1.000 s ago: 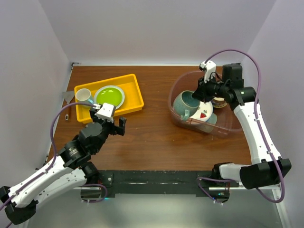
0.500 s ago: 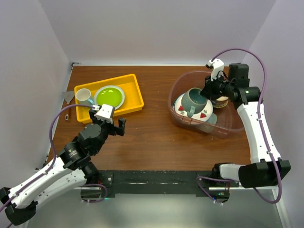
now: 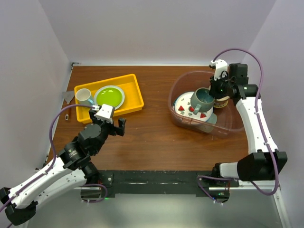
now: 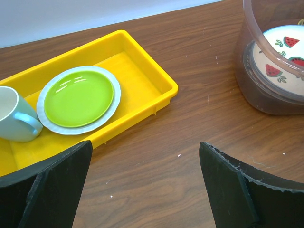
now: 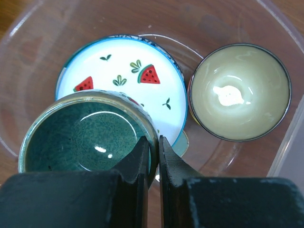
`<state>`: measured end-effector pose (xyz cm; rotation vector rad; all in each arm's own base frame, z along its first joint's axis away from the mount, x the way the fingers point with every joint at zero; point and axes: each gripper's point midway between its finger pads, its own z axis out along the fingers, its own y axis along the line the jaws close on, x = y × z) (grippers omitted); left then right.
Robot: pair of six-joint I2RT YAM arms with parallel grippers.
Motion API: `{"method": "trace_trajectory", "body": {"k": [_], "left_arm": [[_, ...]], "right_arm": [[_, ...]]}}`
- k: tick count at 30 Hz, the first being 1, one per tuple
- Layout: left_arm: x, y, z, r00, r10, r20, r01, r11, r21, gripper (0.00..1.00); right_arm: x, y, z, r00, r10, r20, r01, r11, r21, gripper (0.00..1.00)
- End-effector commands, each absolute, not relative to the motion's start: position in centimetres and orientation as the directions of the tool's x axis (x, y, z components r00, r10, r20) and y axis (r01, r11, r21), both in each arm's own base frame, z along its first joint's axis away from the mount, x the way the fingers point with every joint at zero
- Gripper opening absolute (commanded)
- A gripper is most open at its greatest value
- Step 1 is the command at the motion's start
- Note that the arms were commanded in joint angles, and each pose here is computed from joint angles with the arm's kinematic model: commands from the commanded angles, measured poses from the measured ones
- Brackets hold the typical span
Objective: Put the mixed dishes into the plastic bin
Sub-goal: Place the cup in the plastic bin.
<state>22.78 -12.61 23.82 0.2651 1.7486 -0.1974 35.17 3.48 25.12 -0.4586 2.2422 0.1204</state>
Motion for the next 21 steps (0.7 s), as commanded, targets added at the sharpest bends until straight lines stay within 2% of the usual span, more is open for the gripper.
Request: {"method": "trace_trajectory", "body": {"k": [1,21], "left_arm": [[23.0,-12.7,24.5,-0.154,0.059,-0.986,0.283,0.959,0.013,1.00],[23.4,-12.8,23.9,-0.169,0.072,-0.983,0.286,0.958,0.021,1.00]], "right_arm": [[38.2,2.9,27.1,-0.501,-0.294,-0.814,-0.334,0.933,-0.131,0.00],[40.7,4.7,23.5,-0.512,-0.426,-0.746,-0.366,0.894,-0.259,0.00]]}}
